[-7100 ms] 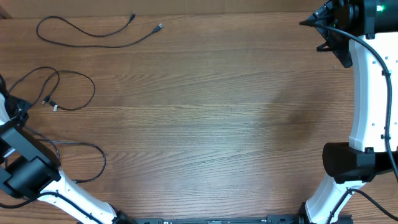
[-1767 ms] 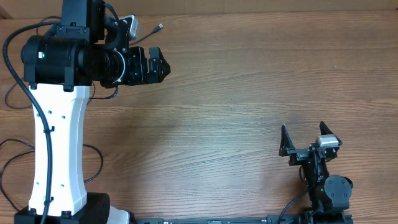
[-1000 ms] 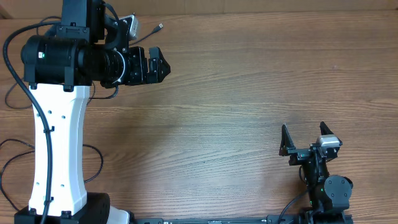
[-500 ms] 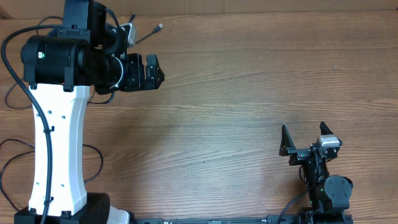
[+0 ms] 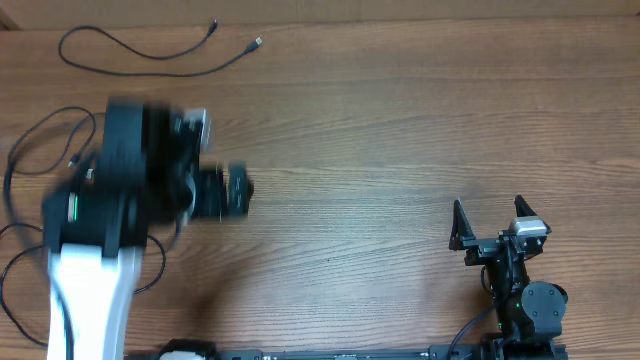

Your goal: Untangle cables

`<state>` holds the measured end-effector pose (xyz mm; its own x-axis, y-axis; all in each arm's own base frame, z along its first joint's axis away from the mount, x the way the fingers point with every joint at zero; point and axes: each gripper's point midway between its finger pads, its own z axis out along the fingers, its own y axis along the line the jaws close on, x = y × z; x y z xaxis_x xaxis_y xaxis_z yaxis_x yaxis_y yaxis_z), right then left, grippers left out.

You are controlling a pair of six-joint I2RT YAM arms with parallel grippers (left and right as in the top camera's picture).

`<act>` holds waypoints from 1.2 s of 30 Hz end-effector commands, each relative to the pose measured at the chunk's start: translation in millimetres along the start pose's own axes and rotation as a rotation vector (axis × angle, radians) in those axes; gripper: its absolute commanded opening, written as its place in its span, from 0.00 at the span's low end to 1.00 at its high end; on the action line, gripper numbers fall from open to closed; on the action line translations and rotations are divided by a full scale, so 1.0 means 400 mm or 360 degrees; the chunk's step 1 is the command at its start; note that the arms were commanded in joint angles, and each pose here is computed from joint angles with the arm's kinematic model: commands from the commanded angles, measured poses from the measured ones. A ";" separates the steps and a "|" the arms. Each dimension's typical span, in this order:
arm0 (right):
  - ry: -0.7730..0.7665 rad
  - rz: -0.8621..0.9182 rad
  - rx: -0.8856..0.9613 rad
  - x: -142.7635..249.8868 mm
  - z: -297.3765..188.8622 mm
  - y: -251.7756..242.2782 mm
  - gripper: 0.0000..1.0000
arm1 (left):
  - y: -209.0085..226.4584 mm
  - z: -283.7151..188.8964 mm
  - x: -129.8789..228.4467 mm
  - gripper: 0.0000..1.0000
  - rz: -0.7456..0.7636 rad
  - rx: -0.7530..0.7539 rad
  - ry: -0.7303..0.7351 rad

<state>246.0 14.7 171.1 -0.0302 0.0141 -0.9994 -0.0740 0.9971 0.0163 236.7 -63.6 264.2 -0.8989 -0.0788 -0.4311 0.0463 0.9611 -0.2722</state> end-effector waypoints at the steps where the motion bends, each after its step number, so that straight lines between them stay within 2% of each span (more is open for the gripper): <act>1: -0.0010 0.0010 0.0024 0.003 0.000 -0.008 1.00 | 0.070 -0.004 0.100 1.00 0.0013 -0.0149 -0.0190; 6: -0.0010 0.0010 0.0024 0.003 0.000 -0.008 1.00 | 0.118 -0.043 0.208 1.00 0.0026 -0.0205 -0.0558; 10: -0.0010 0.0010 0.0024 0.003 0.000 -0.008 1.00 | 0.124 -0.077 0.238 1.00 0.0049 -0.0195 -0.0780; 13: -0.0010 0.0010 0.0024 0.003 0.000 -0.008 1.00 | 0.121 -0.096 0.246 1.00 0.0059 -0.0182 -0.0859; 17: -0.0010 0.0010 0.0024 0.003 0.000 -0.008 1.00 | 0.116 -0.114 0.218 1.00 0.0091 -0.0180 -0.0975; 21: -0.0009 0.0010 0.0024 0.003 0.000 -0.008 1.00 | 0.106 -0.128 0.168 1.00 0.0299 -0.0215 -0.1189; 22: -0.0009 0.0010 0.0024 0.003 0.000 -0.008 1.00 | 0.082 -0.132 0.139 0.99 0.0430 -0.0169 -0.1331; 24: -0.0010 0.0010 0.0024 0.003 0.000 -0.008 1.00 | 0.060 -0.131 0.115 1.00 0.0539 -0.0121 -0.1464; 29: -0.0010 0.0010 0.0024 0.003 0.000 -0.008 1.00 | 0.053 -0.110 0.068 1.00 0.0603 -0.0087 -0.1752; 36: -0.0009 0.0010 0.0024 0.003 0.000 -0.008 1.00 | 0.076 -0.043 0.029 1.00 0.0617 -0.0104 -0.1936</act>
<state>245.9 14.2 171.3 -0.0294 0.0141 -0.9995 -0.0710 0.9973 0.0162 212.2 -32.1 279.8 0.1269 0.0276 -0.9915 0.1710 0.9840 0.0493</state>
